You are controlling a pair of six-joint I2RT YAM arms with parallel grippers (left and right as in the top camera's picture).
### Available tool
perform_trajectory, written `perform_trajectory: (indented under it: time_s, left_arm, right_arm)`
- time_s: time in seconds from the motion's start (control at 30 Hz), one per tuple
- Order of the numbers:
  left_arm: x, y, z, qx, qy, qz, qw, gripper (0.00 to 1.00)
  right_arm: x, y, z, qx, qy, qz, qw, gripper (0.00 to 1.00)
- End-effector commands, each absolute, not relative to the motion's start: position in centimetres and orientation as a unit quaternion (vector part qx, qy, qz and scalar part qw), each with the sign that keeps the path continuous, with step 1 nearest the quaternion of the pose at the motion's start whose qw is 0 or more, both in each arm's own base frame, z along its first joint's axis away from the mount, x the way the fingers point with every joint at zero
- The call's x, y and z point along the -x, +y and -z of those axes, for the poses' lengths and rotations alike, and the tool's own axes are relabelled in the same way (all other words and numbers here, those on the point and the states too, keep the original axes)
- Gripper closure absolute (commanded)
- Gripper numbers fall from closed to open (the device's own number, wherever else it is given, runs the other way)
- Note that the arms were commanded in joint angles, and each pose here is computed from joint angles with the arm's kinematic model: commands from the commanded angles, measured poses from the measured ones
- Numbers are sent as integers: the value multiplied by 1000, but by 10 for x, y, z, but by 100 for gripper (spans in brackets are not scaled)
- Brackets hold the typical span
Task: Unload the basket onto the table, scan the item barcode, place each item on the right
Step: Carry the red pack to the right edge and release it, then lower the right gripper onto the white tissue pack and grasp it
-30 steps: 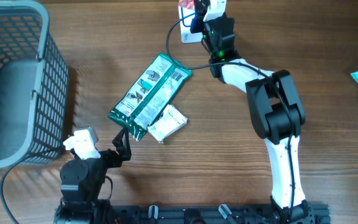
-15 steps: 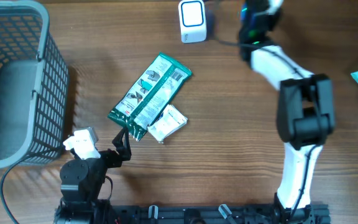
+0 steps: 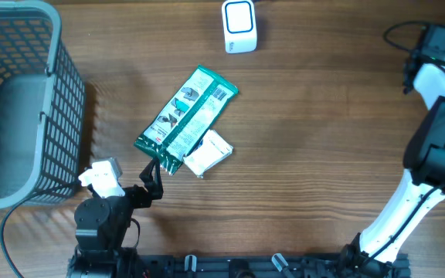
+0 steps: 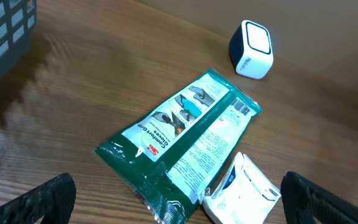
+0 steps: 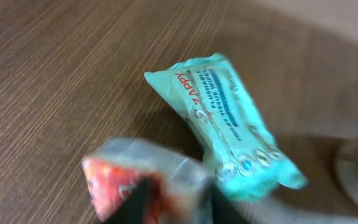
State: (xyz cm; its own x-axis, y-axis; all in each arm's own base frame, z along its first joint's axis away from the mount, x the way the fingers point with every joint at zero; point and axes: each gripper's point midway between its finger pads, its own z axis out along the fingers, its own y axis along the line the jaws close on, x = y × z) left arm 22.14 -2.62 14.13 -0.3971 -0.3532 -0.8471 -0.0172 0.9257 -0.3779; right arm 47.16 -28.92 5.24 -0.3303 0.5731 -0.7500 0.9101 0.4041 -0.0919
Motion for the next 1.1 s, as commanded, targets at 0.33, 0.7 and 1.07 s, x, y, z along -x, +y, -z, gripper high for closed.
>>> perform_trajectory:
  time_s: [0.33,0.7,1.07]
  left_arm:
    - [-222,-23,-140,122,820,152,539,0]
    - [-222,-23,-140,122,820,152,539,0]
    - [-222,-23,-140,122,820,152,539,0]
  right_arm:
    - [-519,-64,-221,-266,849,-264,372,0]
    - [-369,146,-183,-314,900,-303,1,0]
    - [-271,288,-108,-274,939,-206,-39,0]
